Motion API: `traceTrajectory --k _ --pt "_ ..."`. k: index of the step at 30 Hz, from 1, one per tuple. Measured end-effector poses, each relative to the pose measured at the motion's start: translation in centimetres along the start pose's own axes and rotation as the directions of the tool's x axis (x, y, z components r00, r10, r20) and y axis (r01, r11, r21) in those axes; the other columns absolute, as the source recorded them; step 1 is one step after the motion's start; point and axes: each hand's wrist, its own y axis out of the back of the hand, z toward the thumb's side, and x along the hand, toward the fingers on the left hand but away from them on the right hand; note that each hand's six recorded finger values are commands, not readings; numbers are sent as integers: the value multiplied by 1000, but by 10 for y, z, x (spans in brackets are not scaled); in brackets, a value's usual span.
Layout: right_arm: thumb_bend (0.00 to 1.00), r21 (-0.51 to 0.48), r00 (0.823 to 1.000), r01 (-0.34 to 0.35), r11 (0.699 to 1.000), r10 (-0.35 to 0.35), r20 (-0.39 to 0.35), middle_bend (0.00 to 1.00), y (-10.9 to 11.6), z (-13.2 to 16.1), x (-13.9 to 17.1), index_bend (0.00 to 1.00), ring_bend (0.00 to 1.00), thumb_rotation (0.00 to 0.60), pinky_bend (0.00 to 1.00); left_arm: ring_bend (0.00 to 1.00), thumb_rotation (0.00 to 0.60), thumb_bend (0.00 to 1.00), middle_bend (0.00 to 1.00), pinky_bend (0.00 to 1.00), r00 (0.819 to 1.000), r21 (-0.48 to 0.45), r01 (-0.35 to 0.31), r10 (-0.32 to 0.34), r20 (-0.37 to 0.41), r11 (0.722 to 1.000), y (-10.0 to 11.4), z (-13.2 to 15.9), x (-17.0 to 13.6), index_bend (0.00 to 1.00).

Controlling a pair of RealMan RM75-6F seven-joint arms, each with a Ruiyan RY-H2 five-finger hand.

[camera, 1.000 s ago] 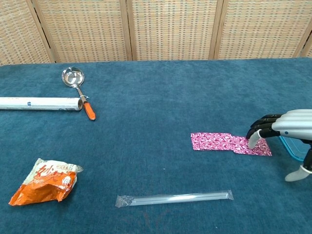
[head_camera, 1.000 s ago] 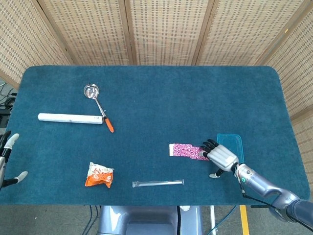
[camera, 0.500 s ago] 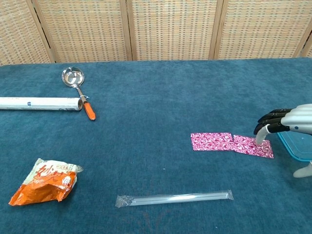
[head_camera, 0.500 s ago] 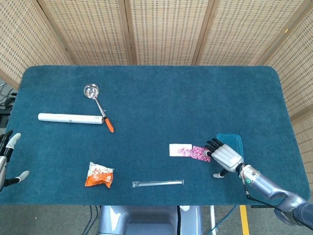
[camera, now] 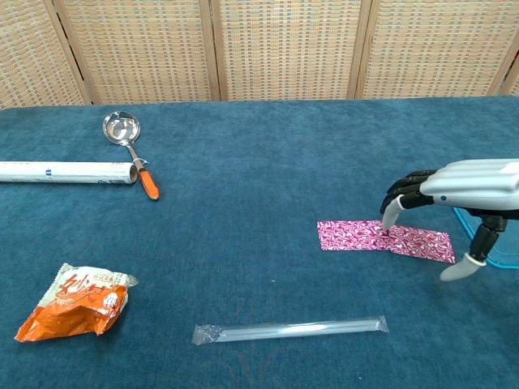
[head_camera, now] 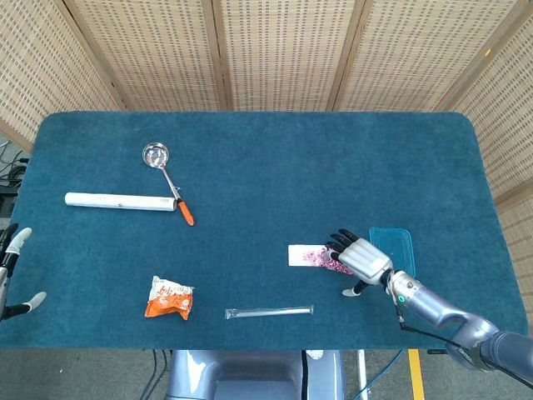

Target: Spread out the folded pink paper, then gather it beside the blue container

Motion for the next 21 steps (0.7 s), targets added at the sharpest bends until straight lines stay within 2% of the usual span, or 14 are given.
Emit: traceTrajectory --k 9,21 --pt "206 37 1000 -19 999 19 -10 161 -9 7 -16 233 0 600 0 0 600 33 0 0 1000 -3 4 -4 -13 1000 0 -8 -2 0" --pt "206 63 999 -26 998 28 -23 162 -16 10 -20 233 0 600 0 0 600 34 0 0 1000 -3 5 -5 -18 1000 -1 -11 -2 0"
